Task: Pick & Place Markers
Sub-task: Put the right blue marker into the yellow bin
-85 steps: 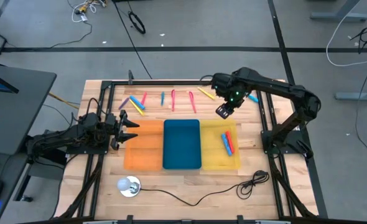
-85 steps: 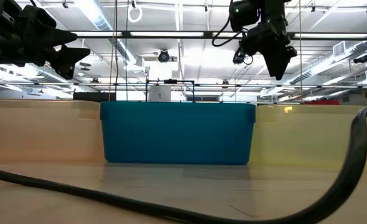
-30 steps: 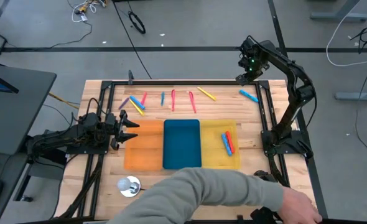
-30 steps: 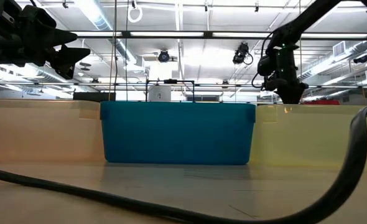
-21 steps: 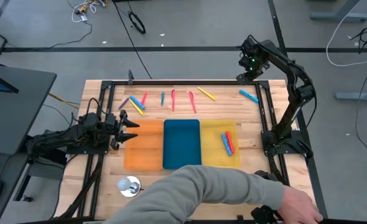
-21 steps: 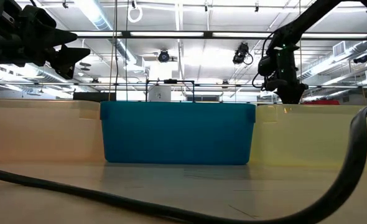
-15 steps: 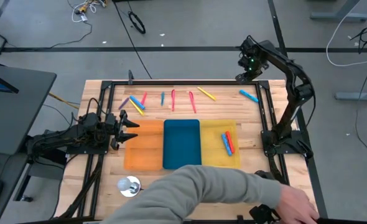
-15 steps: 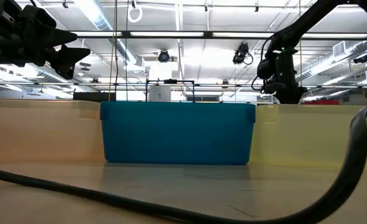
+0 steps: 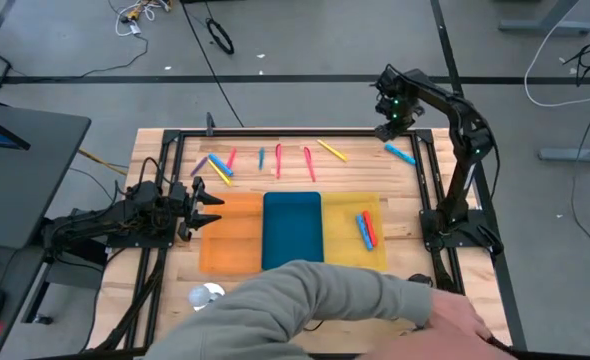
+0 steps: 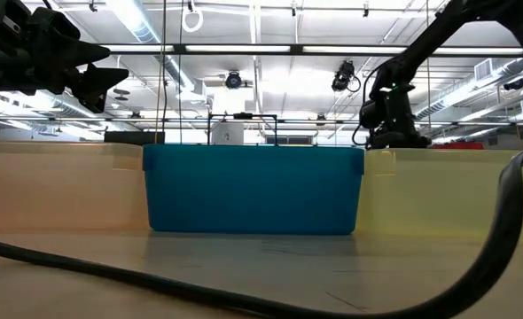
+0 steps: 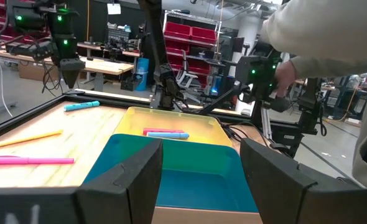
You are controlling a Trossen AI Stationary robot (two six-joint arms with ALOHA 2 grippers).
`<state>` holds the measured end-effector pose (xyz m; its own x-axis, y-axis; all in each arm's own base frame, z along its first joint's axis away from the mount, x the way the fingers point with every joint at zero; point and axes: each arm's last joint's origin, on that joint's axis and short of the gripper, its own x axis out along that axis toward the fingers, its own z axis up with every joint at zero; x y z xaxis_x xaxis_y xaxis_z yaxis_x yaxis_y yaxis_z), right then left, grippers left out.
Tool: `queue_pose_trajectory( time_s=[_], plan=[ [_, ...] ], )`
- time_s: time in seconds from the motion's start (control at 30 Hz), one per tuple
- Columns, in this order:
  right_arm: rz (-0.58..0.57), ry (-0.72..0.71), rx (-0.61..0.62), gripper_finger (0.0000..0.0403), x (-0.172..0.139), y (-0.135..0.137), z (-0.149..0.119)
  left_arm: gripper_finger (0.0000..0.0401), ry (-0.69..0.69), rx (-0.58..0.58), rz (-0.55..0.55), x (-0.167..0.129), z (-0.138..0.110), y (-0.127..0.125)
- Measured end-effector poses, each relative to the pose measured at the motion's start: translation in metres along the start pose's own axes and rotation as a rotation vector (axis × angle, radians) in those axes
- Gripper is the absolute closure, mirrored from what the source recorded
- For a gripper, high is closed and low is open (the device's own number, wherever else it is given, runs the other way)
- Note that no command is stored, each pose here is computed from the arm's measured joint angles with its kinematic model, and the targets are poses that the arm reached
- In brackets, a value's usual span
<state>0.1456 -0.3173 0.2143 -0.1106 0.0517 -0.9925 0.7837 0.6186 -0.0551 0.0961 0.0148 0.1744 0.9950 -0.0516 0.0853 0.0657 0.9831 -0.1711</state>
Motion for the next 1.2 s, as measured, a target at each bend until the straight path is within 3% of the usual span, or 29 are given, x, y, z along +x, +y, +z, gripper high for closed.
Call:
queue_pose_trajectory(
  time_s=[0.8,1.2],
  plan=[
    [0.036,0.194,-0.178,0.0229,0.055,0.002,0.018,0.0179,0.000,0.000,0.000,0.000,0.000,0.000],
    [0.041,0.266,-0.209,0.0229,0.082,0.002,0.025,0.0179,0.000,0.000,0.000,0.000,0.000,0.000]
  ],
)
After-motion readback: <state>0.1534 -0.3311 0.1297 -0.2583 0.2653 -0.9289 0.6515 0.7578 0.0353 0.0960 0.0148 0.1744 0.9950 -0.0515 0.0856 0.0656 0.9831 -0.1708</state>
